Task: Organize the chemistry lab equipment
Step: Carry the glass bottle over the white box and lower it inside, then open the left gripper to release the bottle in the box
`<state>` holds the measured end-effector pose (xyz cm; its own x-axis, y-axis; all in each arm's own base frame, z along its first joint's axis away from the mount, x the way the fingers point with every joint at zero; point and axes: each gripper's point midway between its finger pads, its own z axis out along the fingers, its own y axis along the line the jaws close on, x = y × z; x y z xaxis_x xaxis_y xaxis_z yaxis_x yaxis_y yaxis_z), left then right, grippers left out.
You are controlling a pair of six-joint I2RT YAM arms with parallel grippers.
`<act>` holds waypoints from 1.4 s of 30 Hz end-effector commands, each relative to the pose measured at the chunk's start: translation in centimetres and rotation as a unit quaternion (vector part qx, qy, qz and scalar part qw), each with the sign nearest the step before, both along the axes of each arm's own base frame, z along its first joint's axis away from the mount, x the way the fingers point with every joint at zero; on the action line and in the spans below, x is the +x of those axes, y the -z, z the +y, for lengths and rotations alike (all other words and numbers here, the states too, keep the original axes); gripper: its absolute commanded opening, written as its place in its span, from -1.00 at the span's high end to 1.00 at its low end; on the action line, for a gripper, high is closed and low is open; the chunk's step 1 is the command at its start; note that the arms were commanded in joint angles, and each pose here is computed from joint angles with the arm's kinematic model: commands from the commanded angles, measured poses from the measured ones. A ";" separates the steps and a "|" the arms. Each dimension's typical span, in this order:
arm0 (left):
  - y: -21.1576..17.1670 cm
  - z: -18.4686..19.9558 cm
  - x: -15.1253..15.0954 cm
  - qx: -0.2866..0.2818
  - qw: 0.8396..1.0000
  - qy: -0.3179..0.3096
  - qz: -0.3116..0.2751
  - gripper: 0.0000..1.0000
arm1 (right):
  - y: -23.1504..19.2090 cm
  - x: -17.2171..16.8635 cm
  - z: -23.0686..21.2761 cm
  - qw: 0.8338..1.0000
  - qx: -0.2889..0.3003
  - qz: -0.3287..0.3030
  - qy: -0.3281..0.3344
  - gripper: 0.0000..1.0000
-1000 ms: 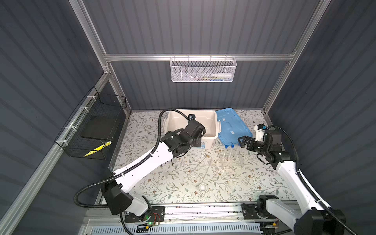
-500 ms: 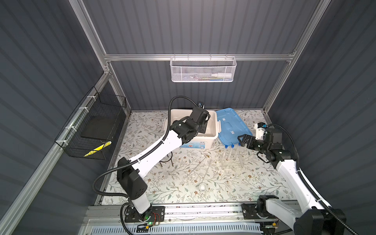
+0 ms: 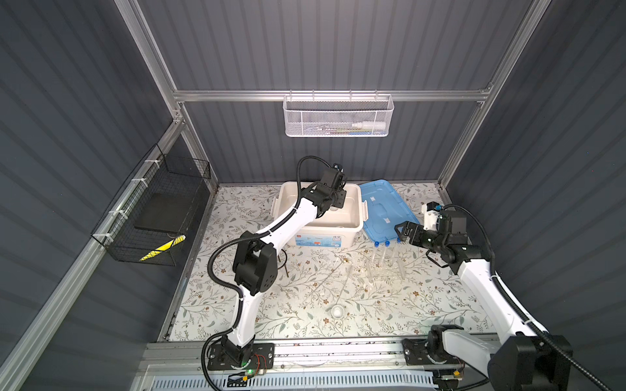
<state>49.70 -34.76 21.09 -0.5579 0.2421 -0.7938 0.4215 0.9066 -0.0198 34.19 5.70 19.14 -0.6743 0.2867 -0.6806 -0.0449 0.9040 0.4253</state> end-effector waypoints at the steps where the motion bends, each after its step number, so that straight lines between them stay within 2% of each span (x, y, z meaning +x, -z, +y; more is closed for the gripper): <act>1: -1.3 -2.0 1.0 -0.027 0.999 0.037 -0.025 0.47 | -0.7 0.9 0.3 1.000 0.003 -0.005 0.001 -0.96; 19: 5.5 -4.2 2.7 -0.019 0.997 0.076 0.001 0.48 | -0.7 2.0 1.3 1.000 0.005 -0.001 -0.004 -0.95; 33: 8.0 -4.5 2.0 -0.026 0.995 0.092 0.010 0.48 | -0.5 2.0 1.1 1.000 -0.001 0.004 -0.001 -0.96; 42: 9.8 -4.5 1.6 -0.010 0.994 0.103 0.030 0.48 | -0.2 2.0 1.2 1.000 -0.002 0.008 -0.002 -0.96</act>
